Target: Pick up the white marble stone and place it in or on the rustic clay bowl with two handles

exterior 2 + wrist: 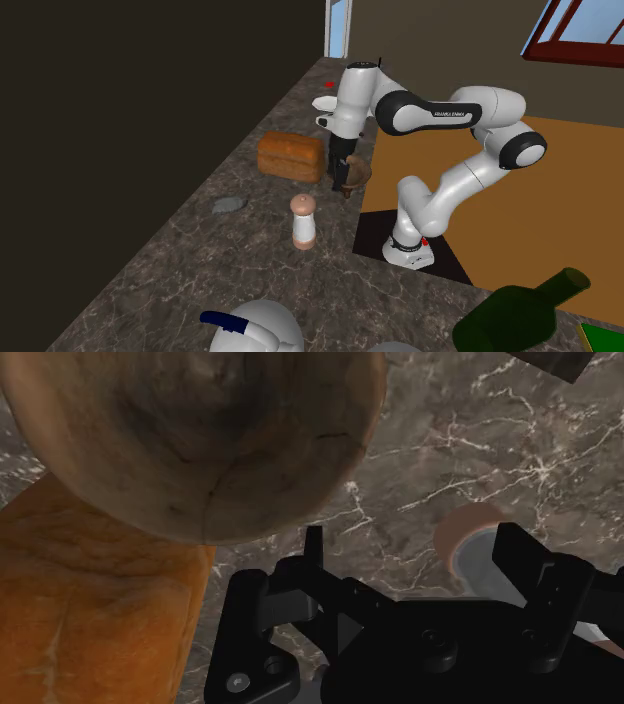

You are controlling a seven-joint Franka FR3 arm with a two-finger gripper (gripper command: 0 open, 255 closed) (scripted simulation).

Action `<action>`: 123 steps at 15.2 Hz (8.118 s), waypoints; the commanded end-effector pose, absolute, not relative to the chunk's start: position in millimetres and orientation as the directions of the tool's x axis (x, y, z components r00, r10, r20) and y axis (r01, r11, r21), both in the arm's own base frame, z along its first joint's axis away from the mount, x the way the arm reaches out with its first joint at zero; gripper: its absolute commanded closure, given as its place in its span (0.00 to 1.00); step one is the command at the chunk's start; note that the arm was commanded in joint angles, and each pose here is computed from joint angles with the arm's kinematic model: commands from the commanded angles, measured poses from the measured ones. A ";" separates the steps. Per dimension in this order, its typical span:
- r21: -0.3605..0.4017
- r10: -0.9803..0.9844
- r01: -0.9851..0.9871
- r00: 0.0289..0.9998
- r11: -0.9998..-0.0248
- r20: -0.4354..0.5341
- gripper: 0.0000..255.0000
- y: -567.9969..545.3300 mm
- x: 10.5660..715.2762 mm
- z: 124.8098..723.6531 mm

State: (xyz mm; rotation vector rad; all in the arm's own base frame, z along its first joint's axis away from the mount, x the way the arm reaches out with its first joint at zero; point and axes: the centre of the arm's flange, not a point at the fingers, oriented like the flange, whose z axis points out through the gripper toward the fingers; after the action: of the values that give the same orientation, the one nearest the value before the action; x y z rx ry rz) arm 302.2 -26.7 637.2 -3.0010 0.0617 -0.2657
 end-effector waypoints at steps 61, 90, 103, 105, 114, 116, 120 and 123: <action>0.074 -0.007 -0.024 0.978 -0.997 0.210 1.00 -27.0 633.3 579.3; 0.074 -0.007 -0.024 0.978 -0.997 0.210 1.00 -36.8 568.1 702.2; 0.074 -0.007 -0.024 0.978 -0.997 0.210 1.00 -62.4 398.4 703.2; 0.074 -0.007 -0.024 0.978 -0.997 0.210 1.00 -66.3 372.3 703.3; 0.074 -0.007 -0.024 0.978 -0.997 0.210 1.00 -84.0 254.8 704.1; 0.074 -0.007 -0.024 0.978 -0.997 0.210 1.00 -89.2 220.3 704.3; 0.074 -0.007 -0.024 0.978 -0.997 0.210 1.00 -89.2 220.3 683.1; 0.074 -0.007 -0.024 0.978 -0.997 0.210 1.00 -89.2 220.3 667.3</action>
State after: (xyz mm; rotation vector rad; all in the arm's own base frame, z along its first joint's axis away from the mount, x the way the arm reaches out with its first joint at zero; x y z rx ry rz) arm 219.4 -89.3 672.3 -3.1997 0.0249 -0.3396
